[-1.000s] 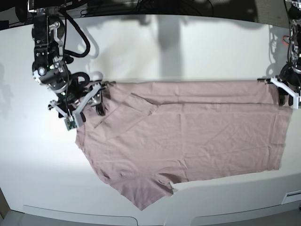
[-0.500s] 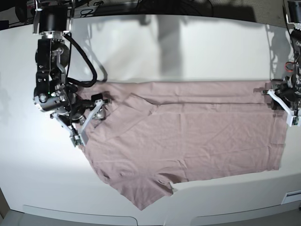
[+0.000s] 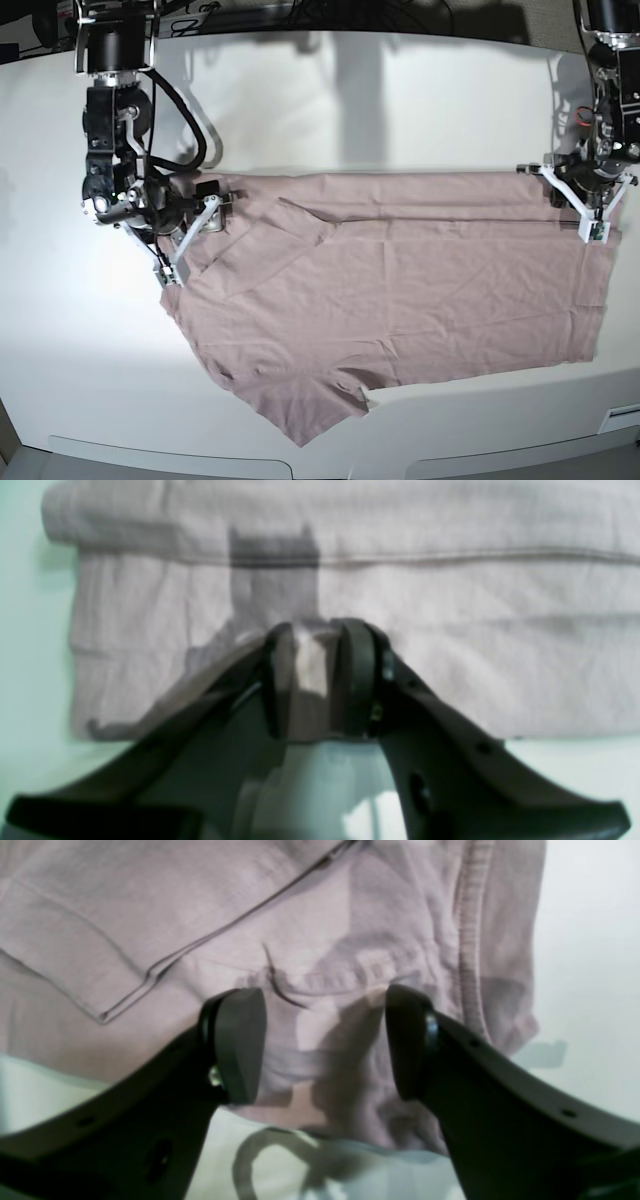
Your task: Fold the T-shirt properly
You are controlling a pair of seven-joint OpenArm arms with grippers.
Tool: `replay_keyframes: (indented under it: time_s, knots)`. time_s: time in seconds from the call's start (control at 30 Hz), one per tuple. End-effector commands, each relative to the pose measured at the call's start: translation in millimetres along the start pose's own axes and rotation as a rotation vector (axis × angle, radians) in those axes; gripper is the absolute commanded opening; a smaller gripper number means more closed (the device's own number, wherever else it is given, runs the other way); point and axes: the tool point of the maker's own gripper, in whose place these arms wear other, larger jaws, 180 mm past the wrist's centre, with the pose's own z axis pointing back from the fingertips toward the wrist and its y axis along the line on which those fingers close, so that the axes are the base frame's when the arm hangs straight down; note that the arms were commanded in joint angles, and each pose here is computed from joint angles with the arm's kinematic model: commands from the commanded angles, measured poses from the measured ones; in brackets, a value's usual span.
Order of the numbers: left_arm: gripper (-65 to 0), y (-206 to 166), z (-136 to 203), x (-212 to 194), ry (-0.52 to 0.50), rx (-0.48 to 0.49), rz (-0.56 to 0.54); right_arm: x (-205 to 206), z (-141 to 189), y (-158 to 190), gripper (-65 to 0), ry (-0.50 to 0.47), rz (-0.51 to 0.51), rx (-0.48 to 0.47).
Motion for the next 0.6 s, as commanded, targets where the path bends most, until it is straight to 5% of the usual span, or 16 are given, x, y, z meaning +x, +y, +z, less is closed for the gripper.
replay_keyframes:
  time_s: [0.0,0.57]
  knots:
    - [-49.0,7,-1,0,0.017,0.014,-0.013,16,6,-5,-27.3,-0.049,0.016,-0.011]
    - [-49.0,10,4,-75,0.2,0.015,-0.002,-68,3,3,-27.3,0.101,0.047,0.033]
